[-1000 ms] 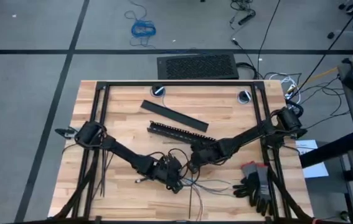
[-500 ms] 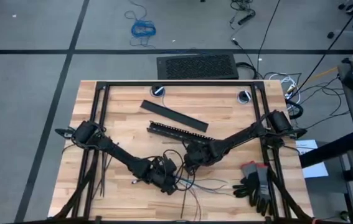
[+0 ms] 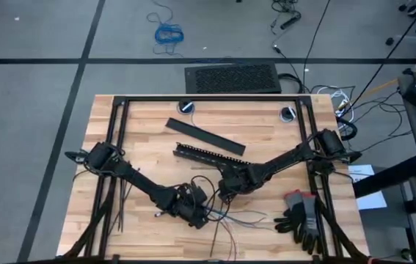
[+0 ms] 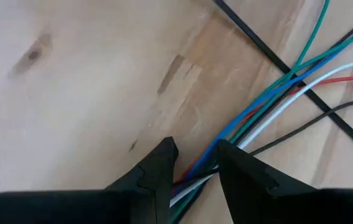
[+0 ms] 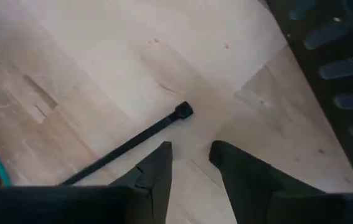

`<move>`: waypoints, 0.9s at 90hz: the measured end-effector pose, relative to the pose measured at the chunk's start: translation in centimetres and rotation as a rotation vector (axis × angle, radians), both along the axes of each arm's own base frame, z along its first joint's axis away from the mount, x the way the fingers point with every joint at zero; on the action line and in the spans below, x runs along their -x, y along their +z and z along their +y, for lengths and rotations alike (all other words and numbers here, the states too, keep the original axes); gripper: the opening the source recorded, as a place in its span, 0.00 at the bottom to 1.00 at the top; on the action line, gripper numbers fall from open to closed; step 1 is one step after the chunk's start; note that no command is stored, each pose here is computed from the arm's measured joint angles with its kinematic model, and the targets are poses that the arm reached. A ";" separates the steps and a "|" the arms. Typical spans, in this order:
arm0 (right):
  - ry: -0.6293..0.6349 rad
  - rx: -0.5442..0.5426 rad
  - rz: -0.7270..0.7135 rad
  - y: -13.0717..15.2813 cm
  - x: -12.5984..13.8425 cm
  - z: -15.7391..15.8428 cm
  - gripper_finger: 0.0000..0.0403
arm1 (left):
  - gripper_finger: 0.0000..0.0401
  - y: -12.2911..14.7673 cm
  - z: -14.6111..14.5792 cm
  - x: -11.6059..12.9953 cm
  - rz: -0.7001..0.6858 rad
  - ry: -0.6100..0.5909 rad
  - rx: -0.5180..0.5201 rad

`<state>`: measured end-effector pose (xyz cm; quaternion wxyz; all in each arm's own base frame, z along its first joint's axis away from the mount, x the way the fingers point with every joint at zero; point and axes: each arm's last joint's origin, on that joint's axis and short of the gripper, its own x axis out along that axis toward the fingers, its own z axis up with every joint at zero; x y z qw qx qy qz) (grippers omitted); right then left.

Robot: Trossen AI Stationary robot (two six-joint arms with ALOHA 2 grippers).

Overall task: Ziptie cables
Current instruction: Wrap the cable wires with the black zip tie

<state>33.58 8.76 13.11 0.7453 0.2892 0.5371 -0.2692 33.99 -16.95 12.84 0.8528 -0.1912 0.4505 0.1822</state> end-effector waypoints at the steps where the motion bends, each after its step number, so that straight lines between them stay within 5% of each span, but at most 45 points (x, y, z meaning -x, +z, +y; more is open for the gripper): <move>1: 0.000 0.000 0.000 0.0 0.0 0.0 0.28 | 0.31 0.0 0.0 0.0 -0.004 0.003 -0.005; 40: 0.022 0.008 -0.004 -0.5 0.3 0.3 0.10 | 0.31 1.8 -0.1 0.8 -0.073 0.041 -0.114; 64: 0.055 0.010 -0.022 -0.5 0.2 0.5 0.02 | 0.31 1.1 0.7 3.2 0.112 0.136 -0.211; 81: 0.086 0.018 -0.043 -0.5 0.0 0.7 0.01 | 0.31 -0.2 0.8 4.2 0.105 0.173 -0.184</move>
